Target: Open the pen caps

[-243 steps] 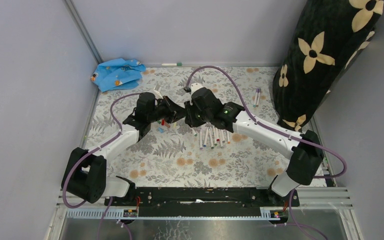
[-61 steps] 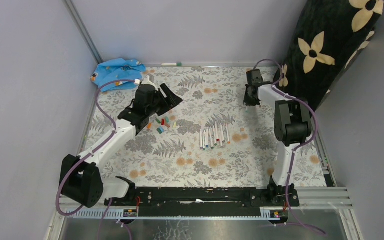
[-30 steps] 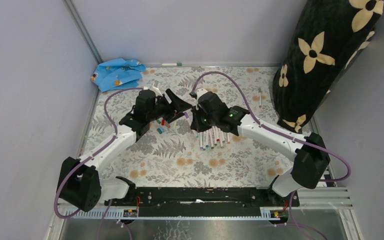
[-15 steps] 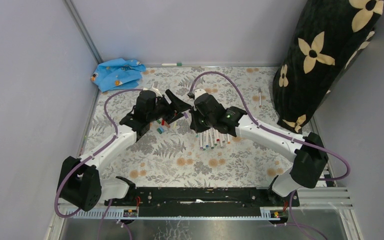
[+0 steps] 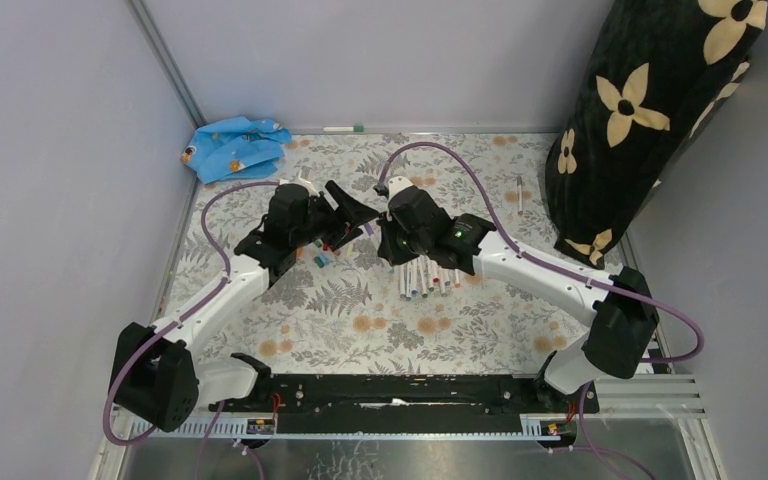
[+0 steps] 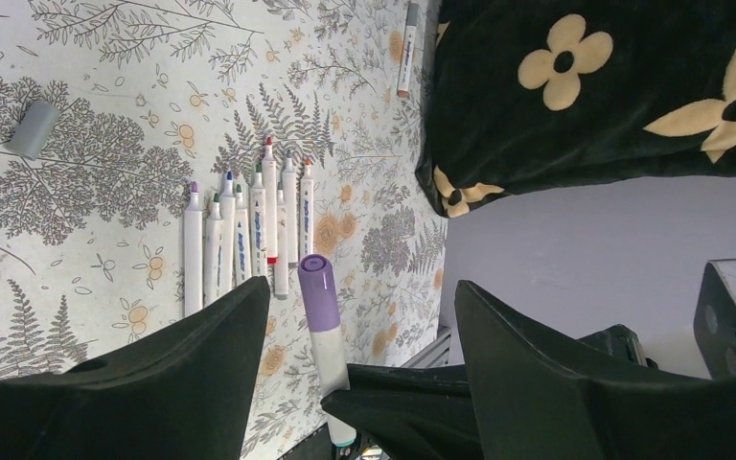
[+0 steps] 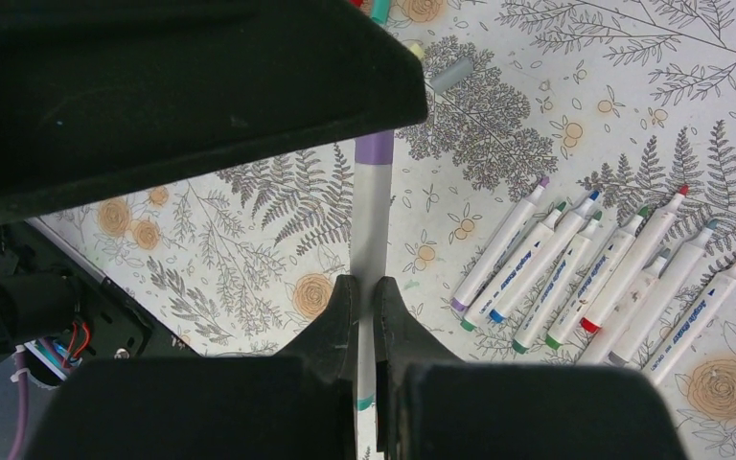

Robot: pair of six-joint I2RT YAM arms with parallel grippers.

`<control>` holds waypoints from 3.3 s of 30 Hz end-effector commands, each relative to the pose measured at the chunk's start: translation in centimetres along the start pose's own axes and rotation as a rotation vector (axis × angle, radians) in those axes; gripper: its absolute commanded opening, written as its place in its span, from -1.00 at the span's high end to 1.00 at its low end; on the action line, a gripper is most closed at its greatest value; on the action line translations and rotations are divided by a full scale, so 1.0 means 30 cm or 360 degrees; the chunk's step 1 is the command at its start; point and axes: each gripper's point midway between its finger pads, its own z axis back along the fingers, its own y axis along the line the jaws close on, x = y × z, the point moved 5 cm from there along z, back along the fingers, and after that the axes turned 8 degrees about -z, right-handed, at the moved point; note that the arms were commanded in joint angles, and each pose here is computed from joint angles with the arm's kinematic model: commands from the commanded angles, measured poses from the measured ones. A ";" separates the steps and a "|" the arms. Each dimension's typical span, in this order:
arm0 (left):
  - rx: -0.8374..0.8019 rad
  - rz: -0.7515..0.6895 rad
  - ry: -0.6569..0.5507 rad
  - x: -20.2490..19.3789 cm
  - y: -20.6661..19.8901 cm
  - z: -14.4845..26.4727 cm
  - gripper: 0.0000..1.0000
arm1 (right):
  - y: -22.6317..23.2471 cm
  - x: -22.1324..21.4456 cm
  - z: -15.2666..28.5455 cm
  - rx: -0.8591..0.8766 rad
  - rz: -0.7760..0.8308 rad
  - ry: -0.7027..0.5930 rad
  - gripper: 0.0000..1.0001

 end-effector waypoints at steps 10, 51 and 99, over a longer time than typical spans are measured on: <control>0.0023 0.0056 -0.0007 -0.004 0.021 -0.030 -0.49 | 0.090 0.069 0.064 0.0169 0.0000 -0.0142 1.00; -0.0114 0.0071 0.0001 -0.004 -0.017 -0.031 1.00 | 0.125 0.062 0.011 0.0211 0.0035 -0.0095 0.35; 0.1010 -0.0090 0.0065 0.008 0.535 -0.094 0.96 | -0.136 -0.165 -0.182 -0.0431 -0.0137 -0.0009 1.00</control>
